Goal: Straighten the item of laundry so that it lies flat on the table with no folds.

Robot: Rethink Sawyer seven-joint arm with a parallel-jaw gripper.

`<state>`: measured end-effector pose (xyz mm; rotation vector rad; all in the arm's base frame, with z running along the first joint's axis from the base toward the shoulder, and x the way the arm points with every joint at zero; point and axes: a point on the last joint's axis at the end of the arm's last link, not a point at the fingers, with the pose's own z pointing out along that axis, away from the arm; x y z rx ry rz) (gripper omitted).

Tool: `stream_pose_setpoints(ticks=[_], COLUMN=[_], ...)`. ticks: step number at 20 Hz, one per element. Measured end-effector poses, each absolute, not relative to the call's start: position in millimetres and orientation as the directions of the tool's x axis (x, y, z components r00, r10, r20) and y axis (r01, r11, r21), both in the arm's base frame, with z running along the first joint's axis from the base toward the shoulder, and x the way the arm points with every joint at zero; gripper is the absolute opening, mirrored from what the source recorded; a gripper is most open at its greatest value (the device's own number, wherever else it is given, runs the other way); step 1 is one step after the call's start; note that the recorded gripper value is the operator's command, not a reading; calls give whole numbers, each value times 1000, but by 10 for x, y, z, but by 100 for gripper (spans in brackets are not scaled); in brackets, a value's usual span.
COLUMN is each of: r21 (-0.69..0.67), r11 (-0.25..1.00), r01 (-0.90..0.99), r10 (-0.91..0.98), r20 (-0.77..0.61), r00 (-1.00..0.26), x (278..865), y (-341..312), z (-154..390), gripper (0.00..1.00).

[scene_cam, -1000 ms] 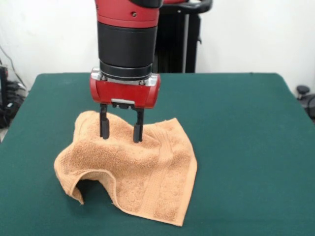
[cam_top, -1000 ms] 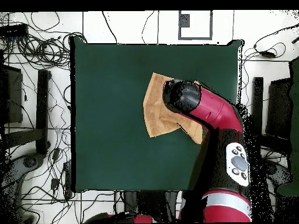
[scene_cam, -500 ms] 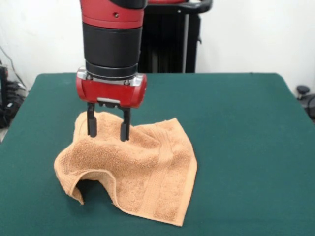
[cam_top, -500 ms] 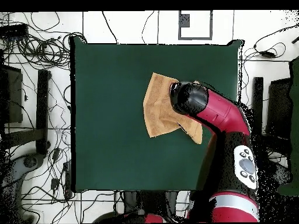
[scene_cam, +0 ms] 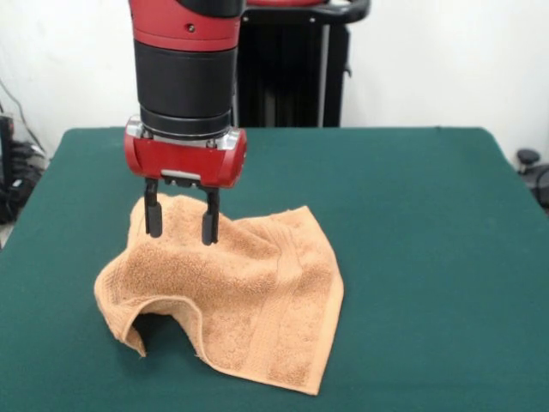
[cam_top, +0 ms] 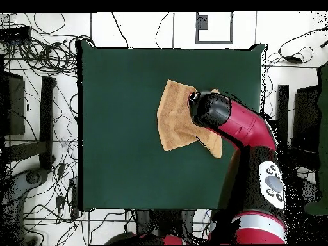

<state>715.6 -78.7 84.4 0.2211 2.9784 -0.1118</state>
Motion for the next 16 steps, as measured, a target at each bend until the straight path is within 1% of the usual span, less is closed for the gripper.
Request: stream_pose_setpoints(ticks=[9,13,15,16], r21=[-62,-62,-61,-61], r11=[987,987,988,988], r01=[151,148,143,142], r10=[140,140,138,137], r20=[-151,-122,-87,-81], r00=[-979,-983,-987,-987], x=[7143,7089,7011,6997], y=[-777,-772,-752,-747], z=[800,570,283,242], gripper=[100,100,100,100])
